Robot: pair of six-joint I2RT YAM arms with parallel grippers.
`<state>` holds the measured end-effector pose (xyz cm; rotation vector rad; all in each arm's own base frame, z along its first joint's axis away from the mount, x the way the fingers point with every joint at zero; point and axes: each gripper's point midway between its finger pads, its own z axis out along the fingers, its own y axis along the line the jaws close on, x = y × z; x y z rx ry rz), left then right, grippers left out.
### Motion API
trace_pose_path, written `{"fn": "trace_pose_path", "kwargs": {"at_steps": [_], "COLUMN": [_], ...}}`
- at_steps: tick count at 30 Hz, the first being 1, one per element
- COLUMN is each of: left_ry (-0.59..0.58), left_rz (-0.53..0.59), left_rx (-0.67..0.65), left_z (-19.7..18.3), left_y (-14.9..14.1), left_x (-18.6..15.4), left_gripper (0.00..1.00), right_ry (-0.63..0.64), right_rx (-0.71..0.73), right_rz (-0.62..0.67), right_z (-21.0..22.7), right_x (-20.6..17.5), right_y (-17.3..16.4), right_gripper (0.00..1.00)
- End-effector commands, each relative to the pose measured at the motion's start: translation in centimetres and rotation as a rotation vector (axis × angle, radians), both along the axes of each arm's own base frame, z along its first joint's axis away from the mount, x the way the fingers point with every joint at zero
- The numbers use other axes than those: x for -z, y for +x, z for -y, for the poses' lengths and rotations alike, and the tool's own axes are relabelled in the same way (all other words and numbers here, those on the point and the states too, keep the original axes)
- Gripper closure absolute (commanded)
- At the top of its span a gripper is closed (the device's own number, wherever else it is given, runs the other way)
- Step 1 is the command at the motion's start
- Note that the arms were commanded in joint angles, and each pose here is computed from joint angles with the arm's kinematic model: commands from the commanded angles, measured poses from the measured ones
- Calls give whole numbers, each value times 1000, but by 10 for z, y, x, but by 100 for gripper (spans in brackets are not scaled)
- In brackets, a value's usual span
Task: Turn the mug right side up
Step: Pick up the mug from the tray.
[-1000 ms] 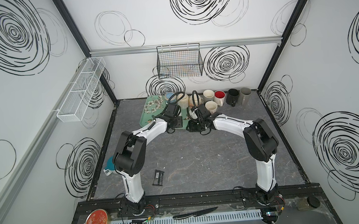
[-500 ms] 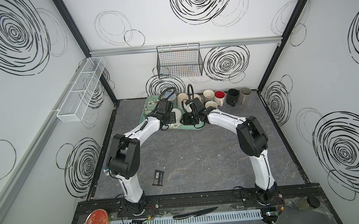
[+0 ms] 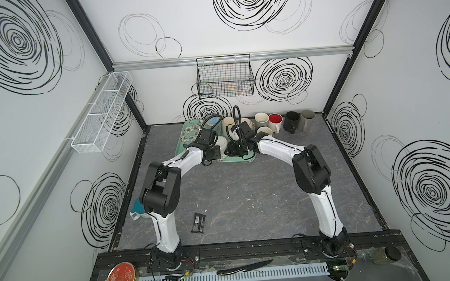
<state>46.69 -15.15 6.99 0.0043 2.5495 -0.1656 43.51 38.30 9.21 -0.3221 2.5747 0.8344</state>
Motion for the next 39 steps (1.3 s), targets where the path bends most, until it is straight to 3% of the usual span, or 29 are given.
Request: {"fn": "trace_pose_path", "kwargs": {"at_steps": [1, 9, 14, 20, 23, 32, 39], "left_ry": [9, 88, 165, 103, -18, -635, -903], "left_rz": [40, 55, 109, 199, 262, 462, 603], "left_rx": [21, 50, 63, 59, 61, 20, 96], "left_z": [9, 19, 19, 24, 31, 28, 37], "left_y": [15, 17, 16, 14, 14, 13, -1], "left_x": [-4, -13, -40, -80, -104, -176, -232], "left_gripper": [45, 81, 94, 99, 100, 100, 100], "right_ry": [4, 23, 83, 164, 197, 320, 594], "right_rx": [12, 71, 145, 225, 235, 220, 190], "right_rz": [-5, 68, 132, 201, 217, 247, 227], "right_z": [6, 29, 53, 82, 89, 93, 86], "right_x": [-8, -34, -62, -93, -104, -133, -177], "right_y": [-1, -1, 3, 4, 1, -14, -20], "right_gripper": [61, 61, 61, 61, 61, 61, 61]}}
